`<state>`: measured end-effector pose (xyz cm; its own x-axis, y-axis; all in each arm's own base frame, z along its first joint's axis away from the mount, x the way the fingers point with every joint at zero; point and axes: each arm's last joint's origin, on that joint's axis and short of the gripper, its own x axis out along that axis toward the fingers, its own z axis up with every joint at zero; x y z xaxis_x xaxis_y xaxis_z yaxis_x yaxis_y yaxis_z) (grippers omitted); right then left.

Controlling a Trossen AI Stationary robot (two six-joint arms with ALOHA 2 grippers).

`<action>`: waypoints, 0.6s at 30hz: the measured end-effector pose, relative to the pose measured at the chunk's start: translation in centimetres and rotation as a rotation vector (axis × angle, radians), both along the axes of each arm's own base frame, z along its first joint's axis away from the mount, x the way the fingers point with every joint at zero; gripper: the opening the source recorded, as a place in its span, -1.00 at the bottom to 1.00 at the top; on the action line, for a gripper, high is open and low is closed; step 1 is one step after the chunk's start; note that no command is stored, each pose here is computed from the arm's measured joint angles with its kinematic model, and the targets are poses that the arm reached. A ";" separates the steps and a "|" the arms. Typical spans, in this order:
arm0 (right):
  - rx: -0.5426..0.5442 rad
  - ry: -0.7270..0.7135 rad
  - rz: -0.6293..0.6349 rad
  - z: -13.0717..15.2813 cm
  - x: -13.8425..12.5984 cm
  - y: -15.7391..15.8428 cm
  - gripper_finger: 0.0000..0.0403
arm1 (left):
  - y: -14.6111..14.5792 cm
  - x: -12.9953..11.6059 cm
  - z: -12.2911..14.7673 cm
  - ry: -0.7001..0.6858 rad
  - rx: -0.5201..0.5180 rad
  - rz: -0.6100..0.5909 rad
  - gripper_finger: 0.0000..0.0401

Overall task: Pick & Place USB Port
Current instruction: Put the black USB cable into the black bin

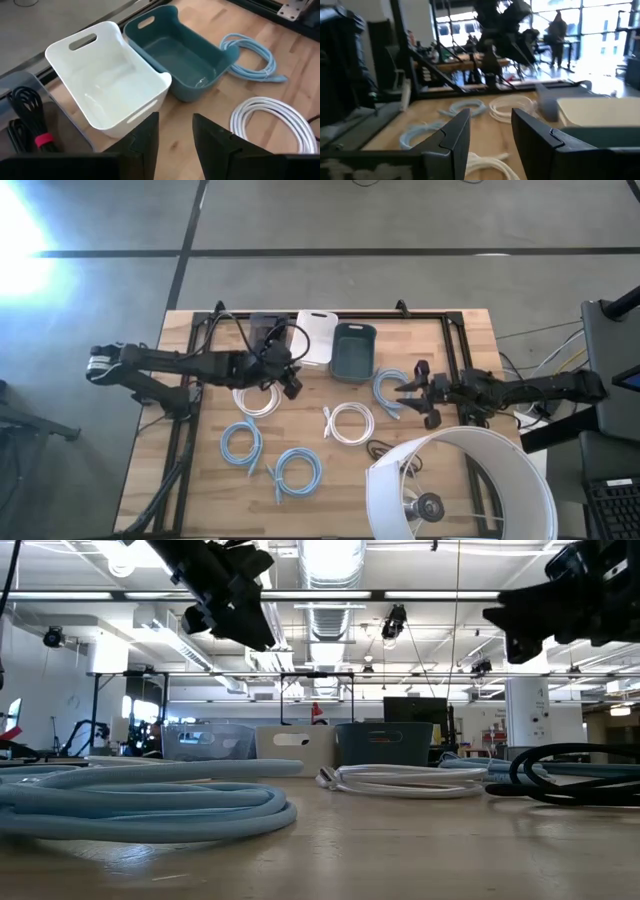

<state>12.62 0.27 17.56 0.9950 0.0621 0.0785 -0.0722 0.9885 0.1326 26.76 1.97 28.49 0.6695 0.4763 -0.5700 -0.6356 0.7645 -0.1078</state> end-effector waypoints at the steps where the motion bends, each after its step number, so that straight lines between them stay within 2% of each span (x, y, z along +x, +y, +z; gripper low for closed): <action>1: 0.001 -0.012 0.011 0.1 0.0 0.1 -0.33 | 0.0 0.0 0.0 0.000 0.003 0.003 -0.39; 4: 0.029 -0.023 0.034 0.2 0.1 0.5 -0.37 | 0.1 0.0 0.0 0.000 0.015 0.018 -0.39; 9: 0.054 0.026 -0.039 -0.3 0.8 0.7 -0.36 | 0.1 0.0 0.0 -0.001 0.021 0.027 -0.39; 12: 0.065 0.069 -0.045 0.3 1.7 0.8 -0.32 | 0.1 0.0 0.0 -0.001 0.023 0.029 -0.39; 15: 0.081 0.154 -0.031 1.3 3.1 1.0 -0.28 | 0.1 0.0 0.0 0.002 0.027 0.025 -0.39; 18: 0.070 0.305 -0.032 2.2 4.5 1.1 -0.24 | 0.1 0.0 0.0 0.003 0.029 0.025 -0.39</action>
<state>17.08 1.39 19.72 0.9747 0.0357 -0.2207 0.0121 0.9774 0.2113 26.72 2.07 28.54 0.6559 0.5087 -0.5577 -0.6545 0.7514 -0.0843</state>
